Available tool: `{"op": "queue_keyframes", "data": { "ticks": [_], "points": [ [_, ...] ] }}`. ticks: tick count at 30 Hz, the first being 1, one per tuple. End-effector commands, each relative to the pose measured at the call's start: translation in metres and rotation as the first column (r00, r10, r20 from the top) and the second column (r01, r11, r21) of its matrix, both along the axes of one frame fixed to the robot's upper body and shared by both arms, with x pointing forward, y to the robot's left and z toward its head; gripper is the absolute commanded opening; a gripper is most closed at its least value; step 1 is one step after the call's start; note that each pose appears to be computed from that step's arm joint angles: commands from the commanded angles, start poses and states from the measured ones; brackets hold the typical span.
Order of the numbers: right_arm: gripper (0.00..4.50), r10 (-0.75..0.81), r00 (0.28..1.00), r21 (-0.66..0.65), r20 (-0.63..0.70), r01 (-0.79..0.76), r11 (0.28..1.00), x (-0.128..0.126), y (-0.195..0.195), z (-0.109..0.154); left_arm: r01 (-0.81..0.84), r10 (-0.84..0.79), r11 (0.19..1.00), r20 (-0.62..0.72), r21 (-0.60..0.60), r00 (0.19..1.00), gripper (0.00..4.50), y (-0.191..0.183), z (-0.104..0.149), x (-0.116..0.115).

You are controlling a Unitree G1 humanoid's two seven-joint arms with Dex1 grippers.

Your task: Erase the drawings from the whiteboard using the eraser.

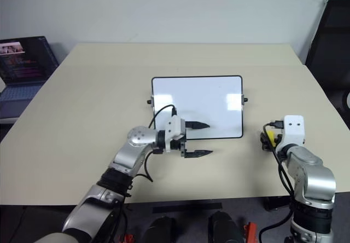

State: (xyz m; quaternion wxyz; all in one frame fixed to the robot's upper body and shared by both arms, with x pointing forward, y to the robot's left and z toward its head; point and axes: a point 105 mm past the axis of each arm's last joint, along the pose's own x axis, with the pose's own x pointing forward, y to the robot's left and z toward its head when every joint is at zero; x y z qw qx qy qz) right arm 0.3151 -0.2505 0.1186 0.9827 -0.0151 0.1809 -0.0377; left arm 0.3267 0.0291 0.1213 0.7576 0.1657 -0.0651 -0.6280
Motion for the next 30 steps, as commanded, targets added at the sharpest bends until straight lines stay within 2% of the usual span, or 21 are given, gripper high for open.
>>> {"op": "queue_keyframes", "data": {
  "ticks": [1, 4, 8, 11, 14, 18, 21, 26, 30],
  "points": [
    [4.48, -0.005, 0.992, -0.015, 0.127, 0.007, 1.0, -0.007, -0.001, 0.027, -0.075, 0.078, 0.996, 0.054, -0.055, 0.995, 4.5, 0.009, 0.014, 0.005],
    [4.48, 0.038, 0.98, -0.061, 0.194, -0.027, 0.998, -0.018, 0.005, 0.034, -0.201, 0.206, 0.973, 0.033, -0.109, 0.978, 4.5, 0.02, 0.015, 0.013],
    [4.48, 0.103, 0.96, -0.141, 0.259, -0.068, 0.988, -0.034, 0.012, 0.031, -0.4, 0.405, 0.9, -0.01, -0.175, 0.914, 4.5, 0.037, 0.009, 0.015],
    [4.48, 0.11, 0.952, -0.152, 0.285, -0.068, 0.986, -0.045, 0.013, 0.019, -0.581, 0.575, 0.787, -0.093, -0.208, 0.813, 4.5, 0.052, -0.003, 0.016],
    [4.48, 0.138, 0.933, -0.162, 0.331, -0.087, 0.983, -0.058, 0.021, 0.011, -0.736, 0.715, 0.64, -0.18, -0.218, 0.675, 4.5, 0.069, -0.016, 0.011],
    [4.48, 0.149, 0.911, -0.156, 0.383, -0.096, 0.983, -0.072, 0.032, 0.006, -0.838, 0.813, 0.493, -0.22, -0.232, 0.539, 4.5, 0.08, -0.023, -0.005],
    [4.48, 0.145, 0.907, -0.135, 0.396, -0.099, 0.986, -0.075, 0.038, 0.001, -0.88, 0.853, 0.422, -0.234, -0.218, 0.467, 4.5, 0.087, -0.032, -0.014],
    [4.48, 0.14, 0.904, -0.142, 0.404, -0.089, 0.986, -0.075, 0.039, 0.0, -0.893, 0.864, 0.394, -0.243, -0.217, 0.441, 4.5, 0.088, -0.033, -0.018],
    [4.48, 0.158, 0.908, -0.156, 0.388, -0.104, 0.982, -0.076, 0.043, 0.0, -0.875, 0.841, 0.438, -0.251, -0.205, 0.479, 4.5, 0.075, -0.035, -0.023]
  ]
}}
